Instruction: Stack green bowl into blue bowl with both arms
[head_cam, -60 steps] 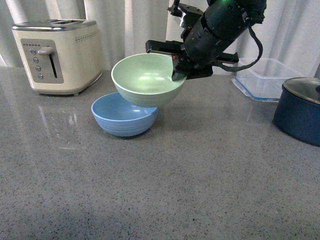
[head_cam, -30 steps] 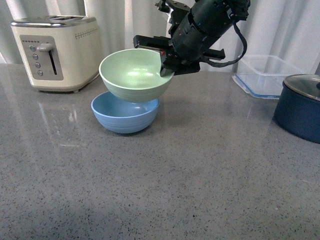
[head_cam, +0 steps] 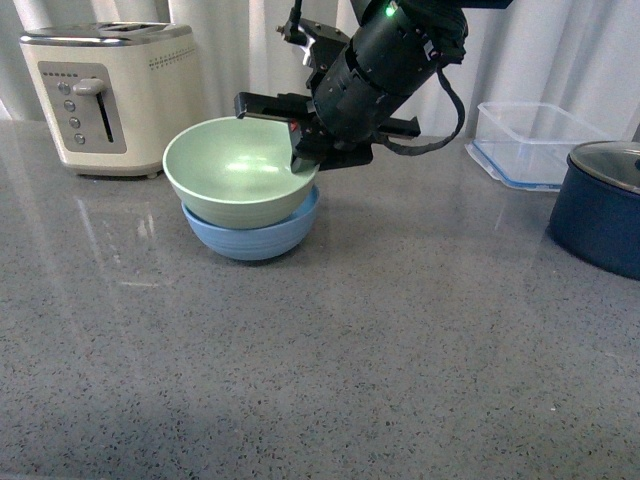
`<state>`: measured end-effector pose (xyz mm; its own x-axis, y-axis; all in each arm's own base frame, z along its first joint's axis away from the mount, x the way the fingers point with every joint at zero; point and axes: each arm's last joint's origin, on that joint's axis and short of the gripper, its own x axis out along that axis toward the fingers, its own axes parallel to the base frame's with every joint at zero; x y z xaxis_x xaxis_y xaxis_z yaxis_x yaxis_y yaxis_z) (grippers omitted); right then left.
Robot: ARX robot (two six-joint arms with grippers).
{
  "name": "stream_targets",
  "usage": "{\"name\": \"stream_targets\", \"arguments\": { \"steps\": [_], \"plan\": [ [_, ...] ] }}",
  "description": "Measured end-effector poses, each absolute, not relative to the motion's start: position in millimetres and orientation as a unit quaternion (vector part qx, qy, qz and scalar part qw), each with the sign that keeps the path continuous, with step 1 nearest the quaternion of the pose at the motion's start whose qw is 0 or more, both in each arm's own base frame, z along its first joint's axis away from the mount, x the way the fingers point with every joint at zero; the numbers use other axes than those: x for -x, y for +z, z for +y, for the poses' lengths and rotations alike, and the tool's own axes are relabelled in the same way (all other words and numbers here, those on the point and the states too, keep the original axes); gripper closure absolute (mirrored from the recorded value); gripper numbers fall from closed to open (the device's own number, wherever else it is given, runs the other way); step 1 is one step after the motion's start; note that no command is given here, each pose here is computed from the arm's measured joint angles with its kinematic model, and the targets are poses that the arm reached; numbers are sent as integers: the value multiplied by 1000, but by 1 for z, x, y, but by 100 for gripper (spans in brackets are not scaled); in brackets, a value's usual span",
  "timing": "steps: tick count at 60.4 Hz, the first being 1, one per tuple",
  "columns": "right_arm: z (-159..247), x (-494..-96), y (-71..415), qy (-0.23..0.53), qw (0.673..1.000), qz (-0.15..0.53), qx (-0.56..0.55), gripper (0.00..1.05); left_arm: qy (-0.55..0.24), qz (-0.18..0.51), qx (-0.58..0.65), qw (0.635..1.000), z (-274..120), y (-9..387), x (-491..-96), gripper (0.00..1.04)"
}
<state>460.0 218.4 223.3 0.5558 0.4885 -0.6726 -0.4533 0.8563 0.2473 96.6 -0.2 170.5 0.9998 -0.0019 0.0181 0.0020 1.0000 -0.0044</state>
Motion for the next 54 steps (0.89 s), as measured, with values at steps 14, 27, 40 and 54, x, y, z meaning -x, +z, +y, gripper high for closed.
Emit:
{"name": "stream_targets", "arguments": {
  "steps": [14,27,40,54],
  "plan": [
    [219,-452,213,275,873,401,-34,61,-1,-9,2,1000,0,170,-97,7],
    [199,-440,239,266,886,375,-54,21,-1,-9,2,1000,0,170,-97,7],
    [146,-412,269,236,907,341,-72,10,-1,-9,2,1000,0,170,-97,7],
    [70,-349,276,179,925,324,-86,10,-1,-9,2,1000,0,170,-97,7]
  ]
}}
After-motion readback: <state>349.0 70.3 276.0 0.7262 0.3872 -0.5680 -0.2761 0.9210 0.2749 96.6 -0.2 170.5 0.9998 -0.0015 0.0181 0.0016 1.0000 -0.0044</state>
